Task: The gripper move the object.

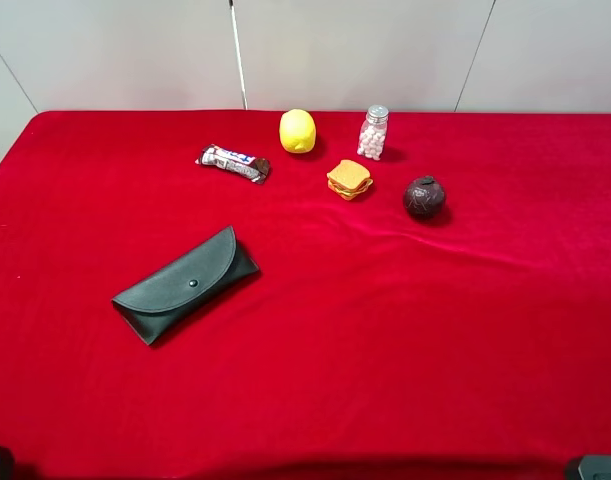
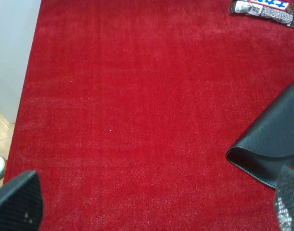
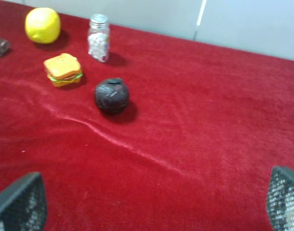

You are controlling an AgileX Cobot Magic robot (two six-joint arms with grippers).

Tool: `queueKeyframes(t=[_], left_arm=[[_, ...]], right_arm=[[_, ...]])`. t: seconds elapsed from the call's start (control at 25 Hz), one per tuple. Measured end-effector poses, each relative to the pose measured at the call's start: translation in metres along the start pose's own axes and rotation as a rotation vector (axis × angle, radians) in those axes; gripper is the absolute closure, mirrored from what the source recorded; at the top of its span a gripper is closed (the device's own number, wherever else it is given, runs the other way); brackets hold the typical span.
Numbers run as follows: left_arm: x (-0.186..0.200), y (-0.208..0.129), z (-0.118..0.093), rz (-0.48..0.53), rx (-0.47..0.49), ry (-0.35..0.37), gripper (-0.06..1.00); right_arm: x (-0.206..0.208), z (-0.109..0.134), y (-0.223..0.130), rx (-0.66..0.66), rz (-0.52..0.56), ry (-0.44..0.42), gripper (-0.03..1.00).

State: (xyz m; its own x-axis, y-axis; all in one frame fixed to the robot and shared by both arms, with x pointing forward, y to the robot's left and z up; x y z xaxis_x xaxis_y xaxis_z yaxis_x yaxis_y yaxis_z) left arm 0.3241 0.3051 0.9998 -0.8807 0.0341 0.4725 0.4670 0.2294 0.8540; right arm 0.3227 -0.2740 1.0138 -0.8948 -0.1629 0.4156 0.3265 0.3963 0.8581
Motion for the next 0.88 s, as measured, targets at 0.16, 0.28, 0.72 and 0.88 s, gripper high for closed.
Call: queueKeyframes(t=[0.16,0.28,0.72,0.88], left_arm=[[0.0000,0.0000,0.0000,0.000,0.000,0.000,-0.01],[0.0000,0.0000,0.0000,0.000,0.000,0.000,-0.01],[0.0000,0.0000,0.0000,0.000,0.000,0.000,-0.01],[0.0000,0.0000,0.0000,0.000,0.000,0.000,-0.01]], right_arm=[[0.0000,-0.0005,-0.0002,-0.004,0.001,-0.003,0.27],[0.0000,-0.0007,-0.0003,-0.006,0.002,-0.005,0.27],[0.0000,-0.0007,-0.0003,-0.006,0.002,-0.005,0.27],[0.0000,-0.0007,-0.0003,-0.006,0.002,-0.005,0.27]])
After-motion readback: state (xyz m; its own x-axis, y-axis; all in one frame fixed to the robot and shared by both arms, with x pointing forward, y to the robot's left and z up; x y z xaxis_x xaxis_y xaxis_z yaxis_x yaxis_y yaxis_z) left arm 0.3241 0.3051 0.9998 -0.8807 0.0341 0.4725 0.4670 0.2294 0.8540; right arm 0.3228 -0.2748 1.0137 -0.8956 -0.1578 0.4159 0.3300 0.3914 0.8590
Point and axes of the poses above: a point on each arm's last joint axis where the gripper is mounted, x pointing back along that axis away from the gripper, z along the wrist's bending axis when the last joint is at zero, y = z × x, the point moved 10 cm from there along -x, pointing out along that axis toward the gripper, and after that the axes turned 15 degrees about x, right-handed, at the moved point
